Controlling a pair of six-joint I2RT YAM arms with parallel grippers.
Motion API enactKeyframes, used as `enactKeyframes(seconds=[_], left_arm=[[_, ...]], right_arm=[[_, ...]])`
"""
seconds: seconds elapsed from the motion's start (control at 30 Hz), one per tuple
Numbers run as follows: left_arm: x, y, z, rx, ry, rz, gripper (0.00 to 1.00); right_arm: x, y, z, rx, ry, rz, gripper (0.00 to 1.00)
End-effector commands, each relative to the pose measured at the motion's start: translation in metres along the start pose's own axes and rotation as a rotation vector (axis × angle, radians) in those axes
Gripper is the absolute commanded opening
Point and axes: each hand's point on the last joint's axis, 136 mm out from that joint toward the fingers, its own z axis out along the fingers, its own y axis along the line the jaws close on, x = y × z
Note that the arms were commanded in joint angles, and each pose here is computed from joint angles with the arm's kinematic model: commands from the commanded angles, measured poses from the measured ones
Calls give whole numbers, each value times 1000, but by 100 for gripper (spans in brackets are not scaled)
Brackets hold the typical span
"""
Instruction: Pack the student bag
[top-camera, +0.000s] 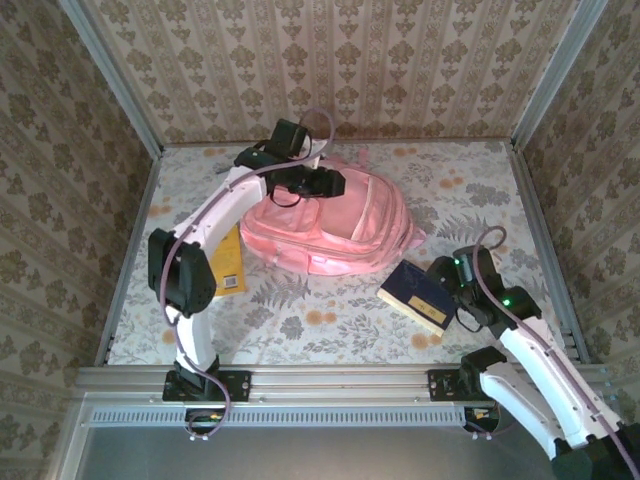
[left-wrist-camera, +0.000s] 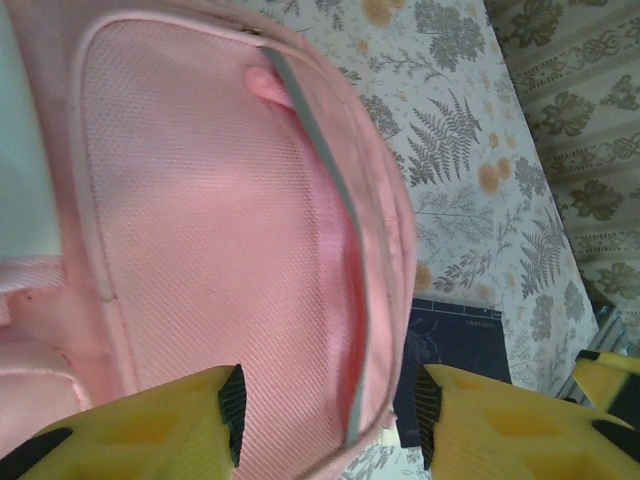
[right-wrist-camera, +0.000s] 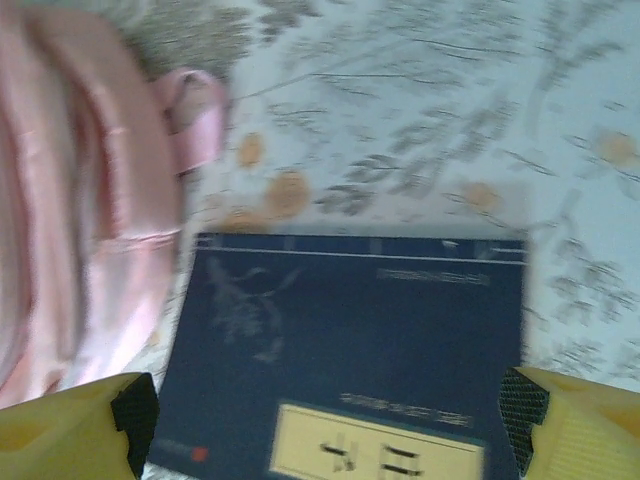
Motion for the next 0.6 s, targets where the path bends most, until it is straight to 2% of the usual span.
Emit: enactKeyframes(seconds=[0.0, 0.17, 0.3, 0.57], left_arm=[[20, -37, -10, 19, -28, 61, 52], [71, -58, 27, 136, 3, -52, 55], [115, -75, 69, 142, 117, -37, 55], [167, -73, 126, 100, 244, -9, 52]], right_arm=[[34, -31, 11, 78, 151, 128, 90], [60, -44, 25, 81, 242, 231, 92], [73, -41, 37, 33, 288, 289, 89], [68, -26, 37, -83, 264, 325, 72]])
